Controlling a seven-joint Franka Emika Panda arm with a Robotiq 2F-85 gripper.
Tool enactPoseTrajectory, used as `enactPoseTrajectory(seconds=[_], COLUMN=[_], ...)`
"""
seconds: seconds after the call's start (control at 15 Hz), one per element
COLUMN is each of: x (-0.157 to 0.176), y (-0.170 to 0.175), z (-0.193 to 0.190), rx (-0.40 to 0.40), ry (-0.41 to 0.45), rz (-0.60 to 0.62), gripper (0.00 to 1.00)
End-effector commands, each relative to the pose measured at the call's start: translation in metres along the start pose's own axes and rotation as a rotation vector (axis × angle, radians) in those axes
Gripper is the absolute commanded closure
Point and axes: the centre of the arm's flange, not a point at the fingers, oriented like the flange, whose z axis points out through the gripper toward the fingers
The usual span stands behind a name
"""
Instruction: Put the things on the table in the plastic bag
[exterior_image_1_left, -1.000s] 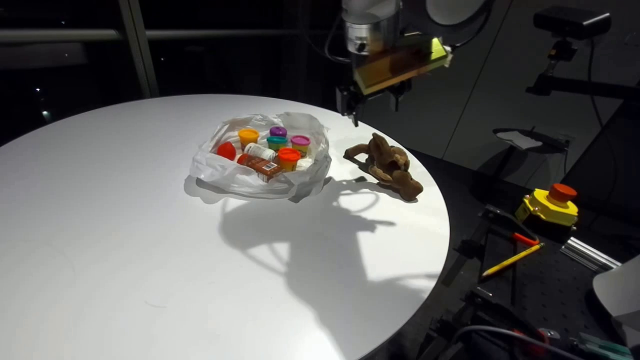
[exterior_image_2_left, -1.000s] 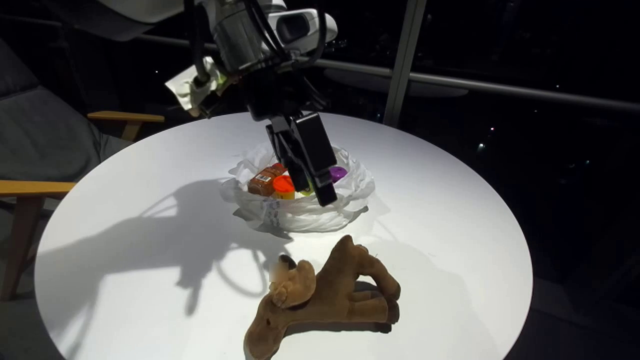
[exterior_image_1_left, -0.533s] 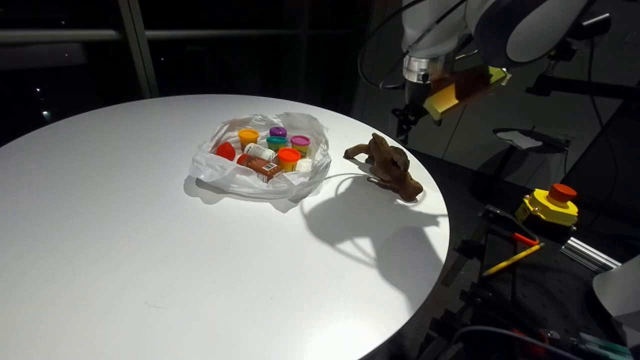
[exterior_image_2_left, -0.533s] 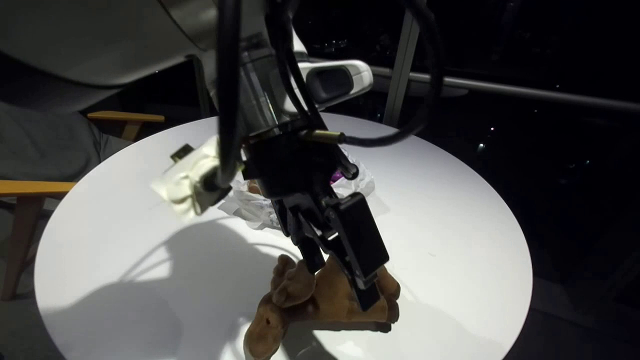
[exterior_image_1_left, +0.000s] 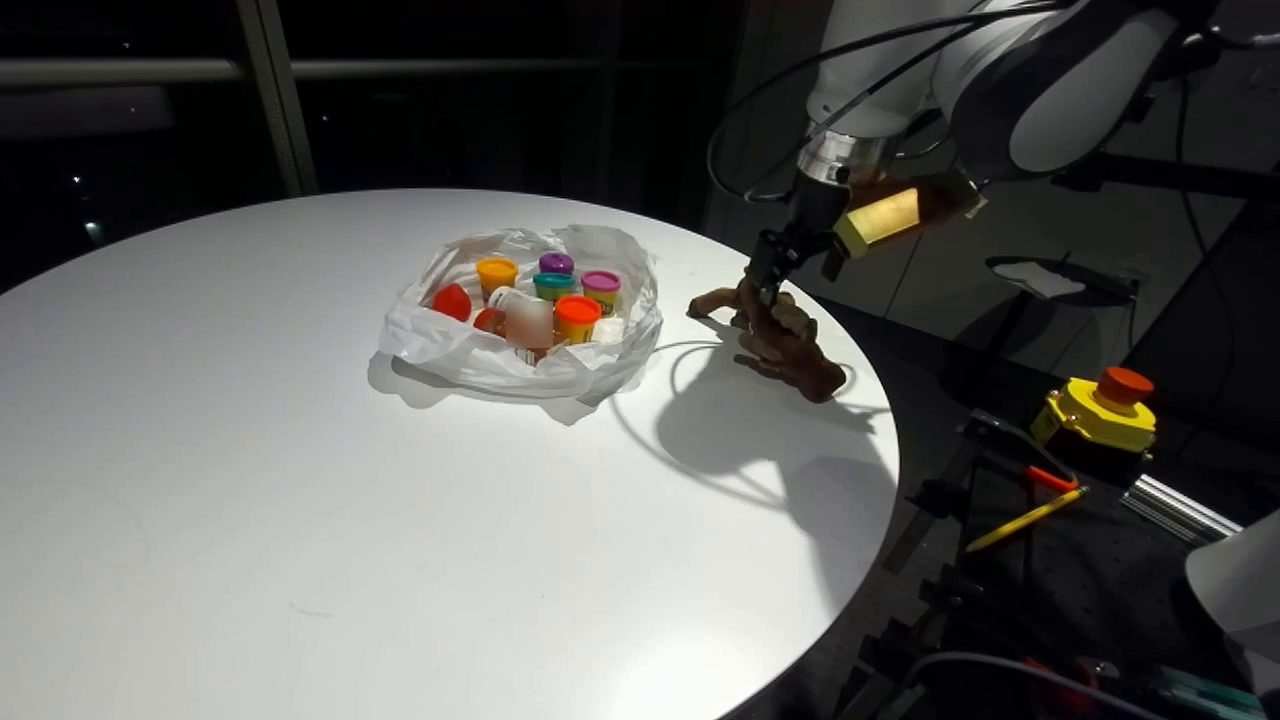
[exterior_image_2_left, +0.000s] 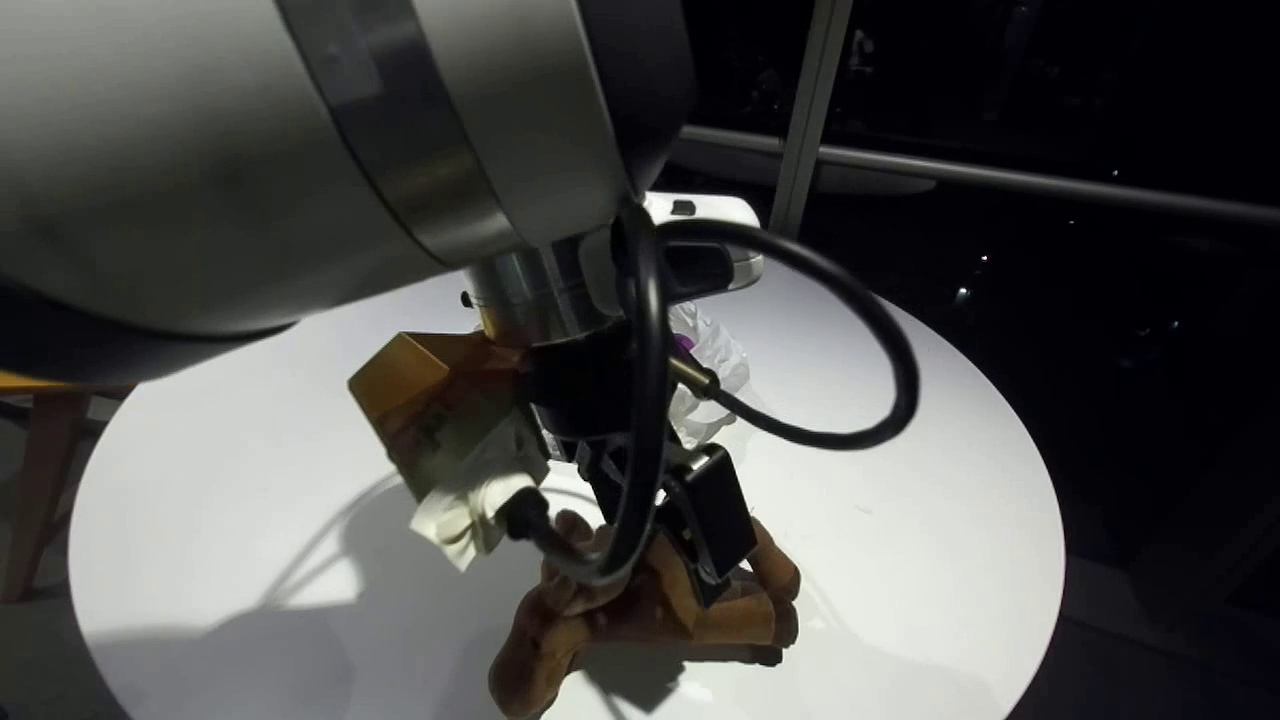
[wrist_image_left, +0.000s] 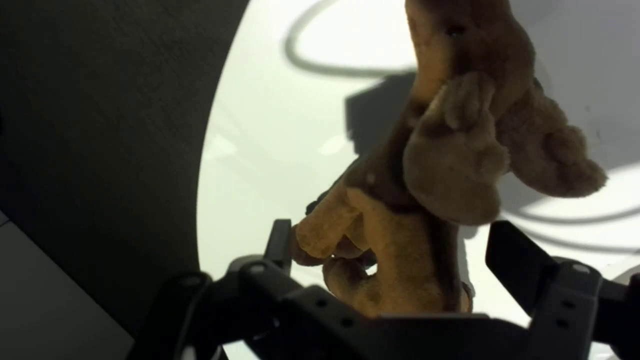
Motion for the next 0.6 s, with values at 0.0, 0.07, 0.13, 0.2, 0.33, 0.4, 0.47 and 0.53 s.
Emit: enactPoseTrajectory(seconds=[0.0, 0.07, 0.13, 0.2, 0.33, 0.4, 0.47, 0.53], x=[0.011, 0.013, 0.018, 0.022, 0.03, 0.032, 0.033, 0.03], y=[-0.011, -0.014, -0.017, -0.019, -0.022, -0.023, -0.024, -0.025], z=[0.009, 0.015, 0.024, 0.033, 0.048, 0.052, 0.055, 0.051], rx=[0.065, 0.072, 0.058, 0.042, 0.021, 0.015, 0.013, 0.01], ry=[0.015, 0.012, -0.006, -0.024, -0.048, -0.053, -0.056, -0.05], rz=[0.03, 0.04, 0.055, 0.065, 0.088, 0.101, 0.104, 0.106], gripper=[0.0, 0.0, 0.0, 0.0, 0.27, 0.31, 0.31, 0.38])
